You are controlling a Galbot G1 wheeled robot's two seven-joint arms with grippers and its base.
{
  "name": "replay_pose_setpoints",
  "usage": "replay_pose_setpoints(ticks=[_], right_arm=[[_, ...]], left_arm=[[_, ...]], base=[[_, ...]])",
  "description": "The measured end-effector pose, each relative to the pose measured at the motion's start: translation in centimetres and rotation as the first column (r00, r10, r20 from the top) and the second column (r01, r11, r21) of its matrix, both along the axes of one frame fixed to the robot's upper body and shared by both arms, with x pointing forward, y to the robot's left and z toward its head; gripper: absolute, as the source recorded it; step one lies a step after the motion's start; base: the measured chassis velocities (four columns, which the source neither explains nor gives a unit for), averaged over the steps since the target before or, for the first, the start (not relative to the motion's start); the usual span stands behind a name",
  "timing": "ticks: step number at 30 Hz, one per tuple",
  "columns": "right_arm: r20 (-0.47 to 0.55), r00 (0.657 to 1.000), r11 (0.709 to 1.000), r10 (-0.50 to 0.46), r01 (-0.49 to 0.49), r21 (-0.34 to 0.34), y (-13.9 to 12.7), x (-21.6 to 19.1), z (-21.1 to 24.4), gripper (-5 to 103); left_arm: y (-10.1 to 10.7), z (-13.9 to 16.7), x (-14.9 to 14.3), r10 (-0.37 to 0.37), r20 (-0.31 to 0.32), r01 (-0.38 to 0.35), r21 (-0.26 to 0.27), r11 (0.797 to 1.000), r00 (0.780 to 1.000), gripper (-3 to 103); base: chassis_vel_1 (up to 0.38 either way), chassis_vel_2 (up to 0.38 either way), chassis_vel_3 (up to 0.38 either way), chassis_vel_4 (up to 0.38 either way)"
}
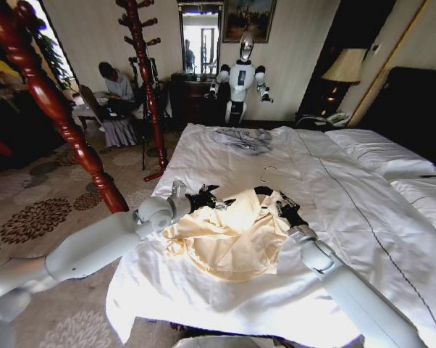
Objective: Pick up the clothes from the bed and hang them on the clothes hanger.
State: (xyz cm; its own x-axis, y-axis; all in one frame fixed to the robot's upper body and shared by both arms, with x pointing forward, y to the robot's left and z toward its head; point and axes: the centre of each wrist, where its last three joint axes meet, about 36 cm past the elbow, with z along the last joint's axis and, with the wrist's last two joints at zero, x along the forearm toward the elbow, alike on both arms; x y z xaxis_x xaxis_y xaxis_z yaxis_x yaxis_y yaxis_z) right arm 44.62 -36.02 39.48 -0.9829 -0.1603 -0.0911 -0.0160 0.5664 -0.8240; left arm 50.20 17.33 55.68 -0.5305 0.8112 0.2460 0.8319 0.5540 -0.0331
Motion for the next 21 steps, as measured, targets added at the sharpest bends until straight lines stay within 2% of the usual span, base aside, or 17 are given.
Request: replay_pose_setpoints(ticks=[5,11,17,19,21], right_arm=[[0.013,1.0,1.0,0.014,-0.014,-0.006,0.1,0.0,0.1,20],[0.026,0.999,0.999,0.037,-0.037,-0.027,0.0,-0.5,-0.2,20],[0.041,0.998,0.997,0.057,-0.055,-0.05,0.1,-0.4,-0.2,20],[0.044,0.997,0.997,0.061,-0.059,-0.055,0.1,-0.4,-0.2,20],[0.048,0.996,0.996,0.069,-0.066,-0.067,-0.1,-0.3,-0.1,20]], left_arm=[[0.5,-0.1,0.3,-0.031,-0.007,0.031,0.018,0.999,0.999,99],[0.8,-1.3,1.2,-0.068,0.021,0.065,0.11,0.992,0.997,95],[0.4,-1.6,1.8,-0.092,0.036,0.086,0.148,0.985,0.995,93],[0.3,-1.6,1.9,-0.095,0.043,0.088,0.154,0.984,0.995,89],[0.2,-1.8,2.2,-0.106,0.073,0.091,0.185,0.979,0.992,84]], base=[[0.0,0.0,0.0,0.0],[0.0,0.0,0.0,0.0],[0.0,0.0,0.0,0.0],[0.0,0.0,0.0,0.0],[0.0,0.0,0.0,0.0]])
